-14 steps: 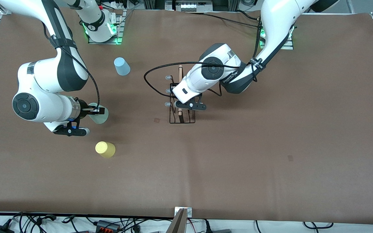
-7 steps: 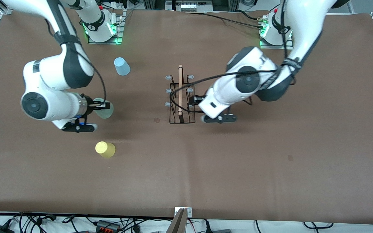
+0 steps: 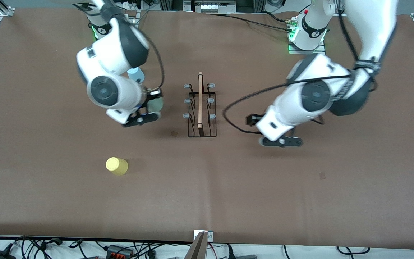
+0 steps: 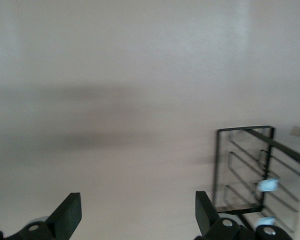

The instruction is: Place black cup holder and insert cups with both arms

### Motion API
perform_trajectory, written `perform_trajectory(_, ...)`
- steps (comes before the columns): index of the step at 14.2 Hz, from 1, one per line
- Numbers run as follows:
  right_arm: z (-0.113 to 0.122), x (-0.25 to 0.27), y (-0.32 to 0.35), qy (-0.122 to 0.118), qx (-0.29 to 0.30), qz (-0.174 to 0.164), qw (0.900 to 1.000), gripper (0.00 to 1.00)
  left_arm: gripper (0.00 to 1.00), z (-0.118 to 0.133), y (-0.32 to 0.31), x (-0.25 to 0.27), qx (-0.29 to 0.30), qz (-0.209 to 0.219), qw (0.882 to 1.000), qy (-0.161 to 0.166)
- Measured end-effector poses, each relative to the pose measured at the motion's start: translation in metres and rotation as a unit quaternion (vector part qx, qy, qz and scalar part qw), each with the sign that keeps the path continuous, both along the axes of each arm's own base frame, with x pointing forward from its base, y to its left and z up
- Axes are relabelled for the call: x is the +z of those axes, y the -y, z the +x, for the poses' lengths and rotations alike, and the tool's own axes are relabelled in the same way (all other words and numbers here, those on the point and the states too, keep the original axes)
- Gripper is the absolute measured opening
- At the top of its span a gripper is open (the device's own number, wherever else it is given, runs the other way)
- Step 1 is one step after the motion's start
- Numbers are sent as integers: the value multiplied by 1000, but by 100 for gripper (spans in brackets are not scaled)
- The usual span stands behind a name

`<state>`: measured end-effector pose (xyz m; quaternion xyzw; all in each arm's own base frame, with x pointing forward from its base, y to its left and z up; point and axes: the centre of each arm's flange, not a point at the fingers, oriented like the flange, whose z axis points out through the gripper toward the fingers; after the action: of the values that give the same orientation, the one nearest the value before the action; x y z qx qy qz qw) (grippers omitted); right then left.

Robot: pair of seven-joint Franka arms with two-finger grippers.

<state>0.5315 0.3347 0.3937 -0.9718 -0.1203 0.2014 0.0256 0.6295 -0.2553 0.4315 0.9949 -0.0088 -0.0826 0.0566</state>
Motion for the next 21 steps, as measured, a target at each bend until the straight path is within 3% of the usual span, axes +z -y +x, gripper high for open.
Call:
perform_trajectory(4, -56, -14, -78, -7, 16, -28, 999, 67, 100, 17, -78, 39, -47, 10, 998, 41)
perform_trajectory(7, -77, -22, -107, -2, 16, -35, 999, 67, 100, 17, -135, 72, -40, 25, 997, 60)
perform_trajectory(11, -73, -30, -109, 3, 6, -33, 999, 67, 100, 6, -220, 118, 22, 38, 996, 79)
perform_trajectory(17, -70, -48, -112, 0, 2, -32, 999, 67, 100, -28, -214, 140, 16, 59, 998, 32)
perform_trajectory(21, -68, -70, -113, -9, -1, -36, 999, 67, 100, -45, -215, 135, 16, 59, 998, 31)
